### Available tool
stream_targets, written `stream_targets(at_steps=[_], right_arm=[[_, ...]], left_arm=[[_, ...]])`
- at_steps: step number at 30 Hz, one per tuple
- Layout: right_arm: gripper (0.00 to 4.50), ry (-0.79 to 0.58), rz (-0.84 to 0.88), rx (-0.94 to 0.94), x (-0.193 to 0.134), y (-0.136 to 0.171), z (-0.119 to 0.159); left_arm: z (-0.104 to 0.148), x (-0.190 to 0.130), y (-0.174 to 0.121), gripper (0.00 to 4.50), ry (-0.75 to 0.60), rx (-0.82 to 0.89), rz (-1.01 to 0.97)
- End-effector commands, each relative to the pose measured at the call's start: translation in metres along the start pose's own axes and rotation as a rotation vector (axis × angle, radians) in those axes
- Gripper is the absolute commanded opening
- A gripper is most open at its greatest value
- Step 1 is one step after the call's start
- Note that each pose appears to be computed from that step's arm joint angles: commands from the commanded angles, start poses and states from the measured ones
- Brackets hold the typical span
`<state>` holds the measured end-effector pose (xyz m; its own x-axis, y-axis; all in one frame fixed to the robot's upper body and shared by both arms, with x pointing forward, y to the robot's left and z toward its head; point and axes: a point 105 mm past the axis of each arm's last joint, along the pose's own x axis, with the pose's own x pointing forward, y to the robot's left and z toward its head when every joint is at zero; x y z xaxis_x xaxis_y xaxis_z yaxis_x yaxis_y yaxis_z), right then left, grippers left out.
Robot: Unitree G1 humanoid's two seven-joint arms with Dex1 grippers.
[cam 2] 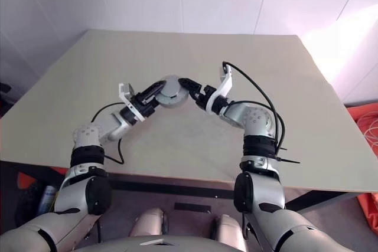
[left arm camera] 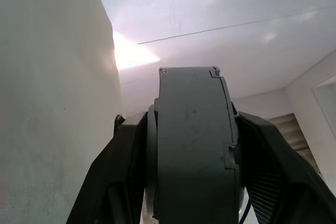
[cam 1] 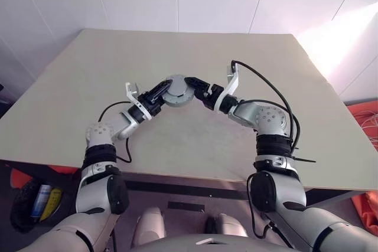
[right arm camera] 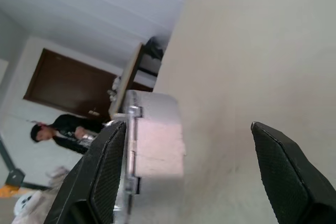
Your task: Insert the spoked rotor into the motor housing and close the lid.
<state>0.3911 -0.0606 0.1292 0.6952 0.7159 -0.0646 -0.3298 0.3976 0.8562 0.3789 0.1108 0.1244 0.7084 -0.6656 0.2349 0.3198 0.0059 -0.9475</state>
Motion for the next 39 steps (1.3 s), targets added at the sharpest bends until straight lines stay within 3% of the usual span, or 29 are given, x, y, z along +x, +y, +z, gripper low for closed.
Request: stream_targets(at_steps=[1, 4, 10, 16, 30, 39], right_arm=[[4.33, -0.067, -0.027, -0.033, -0.005, -0.002, 0.021], [4.33, -0.095, -0.020, -0.041, -0.017, -0.005, 0.033], [4.33, -0.115, -0.021, -0.061, -0.034, -0.008, 0.046], [4.33, -0.145, -0.003, -0.062, -0.054, -0.004, 0.059], [4.33, -0.113, 0.006, -0.067, -0.044, 0.000, 0.040], [4.33, -0.103, 0.002, -0.057, -0.044, -0.003, 0.037]], left_arm=[[0.036, -0.002, -0.028, 2.12, -0.160, 0.133, -0.078], [0.067, -0.020, -0.033, 2.12, -0.307, 0.171, -0.063], [0.103, -0.048, -0.038, 2.12, -0.506, 0.223, -0.029], [0.140, -0.096, -0.016, 2.12, -0.763, 0.257, 0.166], [0.158, -0.138, 0.034, 2.12, -0.953, 0.230, 0.519], [0.164, -0.145, 0.037, 2.12, -0.979, 0.251, 0.564]])
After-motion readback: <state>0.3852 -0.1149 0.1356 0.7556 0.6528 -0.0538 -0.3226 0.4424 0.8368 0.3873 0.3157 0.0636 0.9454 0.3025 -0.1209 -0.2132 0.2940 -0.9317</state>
